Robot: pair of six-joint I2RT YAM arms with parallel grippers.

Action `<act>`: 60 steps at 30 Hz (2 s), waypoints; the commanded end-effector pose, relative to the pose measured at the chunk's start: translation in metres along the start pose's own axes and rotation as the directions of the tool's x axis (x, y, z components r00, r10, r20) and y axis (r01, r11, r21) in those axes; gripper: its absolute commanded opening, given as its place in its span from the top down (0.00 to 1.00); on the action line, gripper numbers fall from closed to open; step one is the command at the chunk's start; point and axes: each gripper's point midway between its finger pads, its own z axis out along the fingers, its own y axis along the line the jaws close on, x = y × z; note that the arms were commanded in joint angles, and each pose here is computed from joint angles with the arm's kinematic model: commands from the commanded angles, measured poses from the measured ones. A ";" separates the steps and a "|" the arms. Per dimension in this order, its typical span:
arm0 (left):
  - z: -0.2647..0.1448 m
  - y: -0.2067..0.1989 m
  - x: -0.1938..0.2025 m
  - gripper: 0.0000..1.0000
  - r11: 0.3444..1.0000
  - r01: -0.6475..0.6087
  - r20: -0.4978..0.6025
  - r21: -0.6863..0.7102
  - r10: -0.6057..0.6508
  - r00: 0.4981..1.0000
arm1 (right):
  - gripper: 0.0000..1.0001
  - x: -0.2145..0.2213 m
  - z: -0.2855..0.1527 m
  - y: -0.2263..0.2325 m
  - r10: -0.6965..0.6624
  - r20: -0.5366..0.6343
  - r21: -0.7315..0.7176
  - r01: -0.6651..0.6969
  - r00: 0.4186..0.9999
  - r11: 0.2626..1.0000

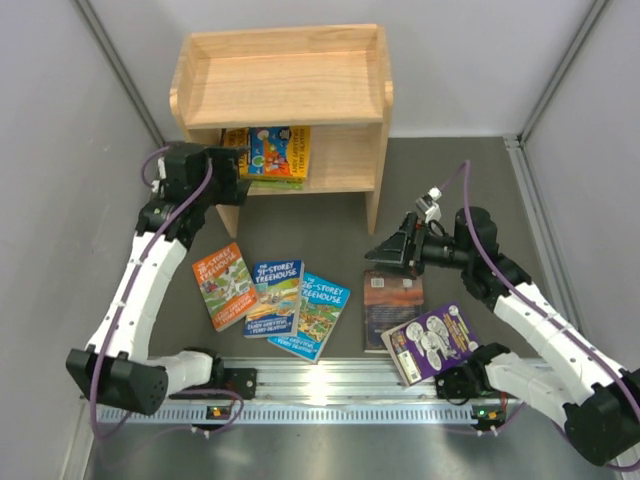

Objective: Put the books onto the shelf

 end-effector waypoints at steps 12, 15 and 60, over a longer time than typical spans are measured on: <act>-0.103 0.154 -0.032 0.01 0.831 -0.492 -0.045 -0.260 0.499 0.865 | 0.14 0.034 0.060 0.034 -0.290 -0.180 0.048 0.302 0.940 0.952; -0.113 0.196 -0.047 0.01 0.785 -0.503 -0.031 -0.361 0.529 0.848 | 0.16 0.055 0.101 0.028 -0.273 -0.287 0.066 0.303 0.918 0.951; -0.030 0.374 -0.065 0.05 0.833 -0.211 -0.076 -0.512 0.201 0.977 | 0.14 0.123 0.381 -0.155 -0.164 -0.450 0.336 0.337 0.878 0.879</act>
